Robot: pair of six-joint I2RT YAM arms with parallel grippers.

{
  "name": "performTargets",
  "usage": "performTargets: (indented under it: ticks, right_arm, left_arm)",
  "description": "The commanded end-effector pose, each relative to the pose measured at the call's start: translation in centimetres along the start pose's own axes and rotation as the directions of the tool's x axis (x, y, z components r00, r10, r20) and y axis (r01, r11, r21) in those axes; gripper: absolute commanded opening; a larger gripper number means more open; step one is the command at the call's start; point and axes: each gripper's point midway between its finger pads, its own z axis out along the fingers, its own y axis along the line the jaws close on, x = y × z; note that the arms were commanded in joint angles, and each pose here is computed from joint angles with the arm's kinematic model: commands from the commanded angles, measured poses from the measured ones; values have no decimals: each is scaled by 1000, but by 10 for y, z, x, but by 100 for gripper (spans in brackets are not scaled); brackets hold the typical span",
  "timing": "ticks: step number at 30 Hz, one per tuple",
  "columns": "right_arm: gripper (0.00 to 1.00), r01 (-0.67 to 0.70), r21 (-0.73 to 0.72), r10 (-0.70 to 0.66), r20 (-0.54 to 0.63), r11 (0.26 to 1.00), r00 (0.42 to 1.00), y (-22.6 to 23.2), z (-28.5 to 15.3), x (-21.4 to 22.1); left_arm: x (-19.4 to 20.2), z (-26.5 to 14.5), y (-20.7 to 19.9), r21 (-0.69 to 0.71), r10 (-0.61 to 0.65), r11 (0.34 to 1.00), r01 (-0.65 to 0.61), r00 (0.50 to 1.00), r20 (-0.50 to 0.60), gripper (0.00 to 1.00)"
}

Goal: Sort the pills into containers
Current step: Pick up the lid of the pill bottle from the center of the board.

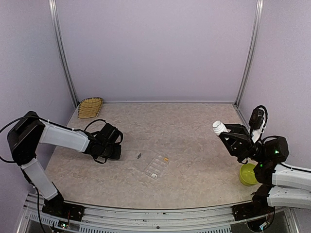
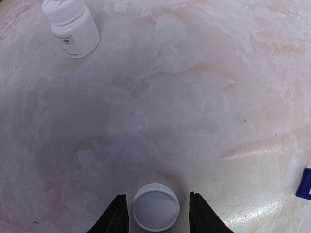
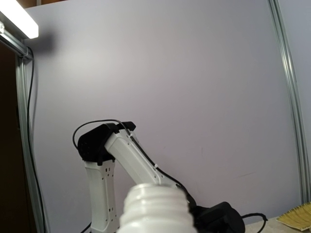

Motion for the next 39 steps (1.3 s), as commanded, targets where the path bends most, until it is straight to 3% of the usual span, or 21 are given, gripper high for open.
performTargets:
  ticks: [1, 15, 22, 29, 34, 39]
  right_arm:
    - [13, 10, 4, -10, 9, 1000, 1000, -1, 0, -3]
    - [13, 4, 1, -4, 9, 1000, 1000, -1, 0, -2]
    - [12, 0, 3, 0, 2, 1000, 1000, -2, 0, 0]
    - [13, -10, 1, 10, -11, 1000, 1000, -3, 0, 5]
    - [13, -18, 1, 18, -24, 1000, 1000, -5, 0, 9]
    - [13, -38, -3, 38, -49, 999, 998, -9, 3, 17]
  left_arm:
    - [-7, 3, 0, -3, -6, 1000, 6, 1000, 19, 42]
    - [-4, 6, 1, -2, -10, 1000, 10, 1000, 13, 38]
    - [-10, 0, -1, 15, -17, 1000, 17, 999, 30, 23]
    - [-24, -18, -6, 60, -33, 998, 29, 997, 71, 23]
    - [-36, -36, -15, 126, -52, 991, 37, 992, 111, 23]
    - [-57, -76, -44, 294, -68, 956, 5, 976, 205, 23]
